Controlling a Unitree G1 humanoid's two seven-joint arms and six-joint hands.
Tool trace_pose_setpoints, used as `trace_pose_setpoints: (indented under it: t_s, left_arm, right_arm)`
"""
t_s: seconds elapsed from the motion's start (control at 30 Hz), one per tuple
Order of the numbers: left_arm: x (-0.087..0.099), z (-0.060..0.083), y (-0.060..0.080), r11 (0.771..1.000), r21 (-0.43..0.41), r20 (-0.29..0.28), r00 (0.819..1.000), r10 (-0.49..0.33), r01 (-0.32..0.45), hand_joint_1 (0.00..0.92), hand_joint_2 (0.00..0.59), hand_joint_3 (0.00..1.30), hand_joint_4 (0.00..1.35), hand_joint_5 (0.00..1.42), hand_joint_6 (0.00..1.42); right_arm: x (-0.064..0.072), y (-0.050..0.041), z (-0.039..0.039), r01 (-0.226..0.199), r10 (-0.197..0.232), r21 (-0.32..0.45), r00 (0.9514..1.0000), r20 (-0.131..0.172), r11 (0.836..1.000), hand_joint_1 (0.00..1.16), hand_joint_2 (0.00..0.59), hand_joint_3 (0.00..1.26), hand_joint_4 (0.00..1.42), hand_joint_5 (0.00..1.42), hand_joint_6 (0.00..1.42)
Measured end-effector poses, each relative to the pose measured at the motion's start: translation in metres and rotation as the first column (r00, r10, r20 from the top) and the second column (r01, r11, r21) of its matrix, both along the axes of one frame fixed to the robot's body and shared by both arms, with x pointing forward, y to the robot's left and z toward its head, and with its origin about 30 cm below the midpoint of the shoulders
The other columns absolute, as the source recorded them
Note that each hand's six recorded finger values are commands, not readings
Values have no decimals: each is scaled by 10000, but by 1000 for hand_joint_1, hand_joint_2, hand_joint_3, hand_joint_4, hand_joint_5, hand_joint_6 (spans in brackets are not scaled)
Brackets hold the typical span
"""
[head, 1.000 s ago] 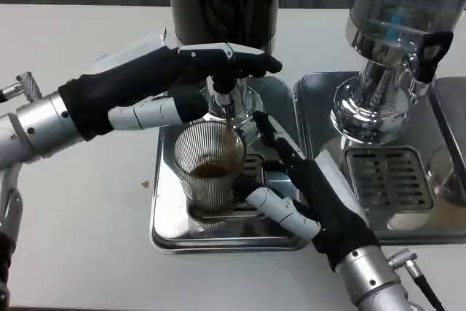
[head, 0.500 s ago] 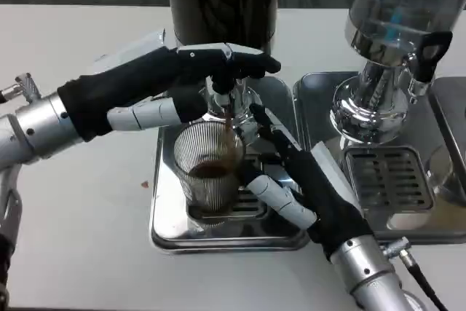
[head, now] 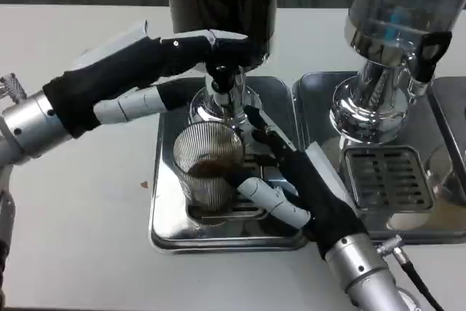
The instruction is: Grasp the cup under the faucet to collect the drink, then remove the cup.
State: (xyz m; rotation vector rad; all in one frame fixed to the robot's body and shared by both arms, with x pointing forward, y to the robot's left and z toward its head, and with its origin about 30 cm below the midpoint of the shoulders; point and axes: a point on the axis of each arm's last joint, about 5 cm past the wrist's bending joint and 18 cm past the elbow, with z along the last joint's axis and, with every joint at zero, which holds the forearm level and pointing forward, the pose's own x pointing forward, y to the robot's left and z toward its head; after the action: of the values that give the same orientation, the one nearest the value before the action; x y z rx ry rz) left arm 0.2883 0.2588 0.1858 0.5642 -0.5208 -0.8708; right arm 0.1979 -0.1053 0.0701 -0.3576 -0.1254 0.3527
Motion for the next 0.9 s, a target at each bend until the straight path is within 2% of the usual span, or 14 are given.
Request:
trace_pose_setpoints:
  t_s: [0.23, 0.5, 0.73, 0.77, 0.8, 0.83, 0.87, 0.9]
  left_arm:
    - [-15, -10, 62, 9988, -348, 16, 9994, 353, -352, 0, 104, 250, 178, 192, 175]
    - [-37, -30, 150, 9914, -997, 7, 9963, 856, -851, 0, 105, 250, 180, 192, 175]
    - [-50, -65, 206, 9830, -1311, -216, 9917, 1265, -1283, 0, 105, 250, 180, 192, 175]
    - [-55, -70, 223, 9805, -1385, -240, 9903, 1371, -1391, 0, 105, 250, 180, 192, 175]
    - [-57, -72, 229, 9798, -1405, -251, 9898, 1405, -1426, 0, 105, 250, 180, 192, 175]
    - [-60, -77, 239, 9784, -1437, -282, 9889, 1462, -1488, 0, 105, 250, 180, 192, 175]
    - [-63, -80, 249, 9775, -1447, -306, 9881, 1505, -1534, 0, 105, 250, 180, 192, 175]
    - [-67, -83, 260, 9768, -1451, -329, 9874, 1545, -1577, 0, 105, 252, 180, 192, 175]
  right_arm:
    - [-3, 10, -9, -12, 12, 40, 10000, -46, 10000, 175, 0, 66, 54, 75, 212]
    - [-3, 20, -2, -42, 41, 131, 10000, 64, 9999, 193, 0, 67, 44, 75, 212]
    - [-2, 14, 0, -32, 29, 186, 9999, 130, 9998, 195, 0, 62, 41, 74, 212]
    - [-2, 12, 0, -22, 19, 185, 9999, 132, 9998, 220, 0, 50, 34, 65, 212]
    - [-1, 10, 0, -14, 11, 186, 9999, 134, 9998, 388, 65, 46, 33, 62, 212]
    - [-1, 8, 0, -8, 5, 189, 9999, 143, 9998, 484, 129, 45, 32, 62, 212]
    - [-1, 8, 0, -7, 4, 191, 9999, 146, 9998, 386, 26, 45, 32, 61, 212]
    - [0, 7, -1, -1, -2, 191, 9999, 143, 9998, 385, 5, 45, 24, 61, 212]
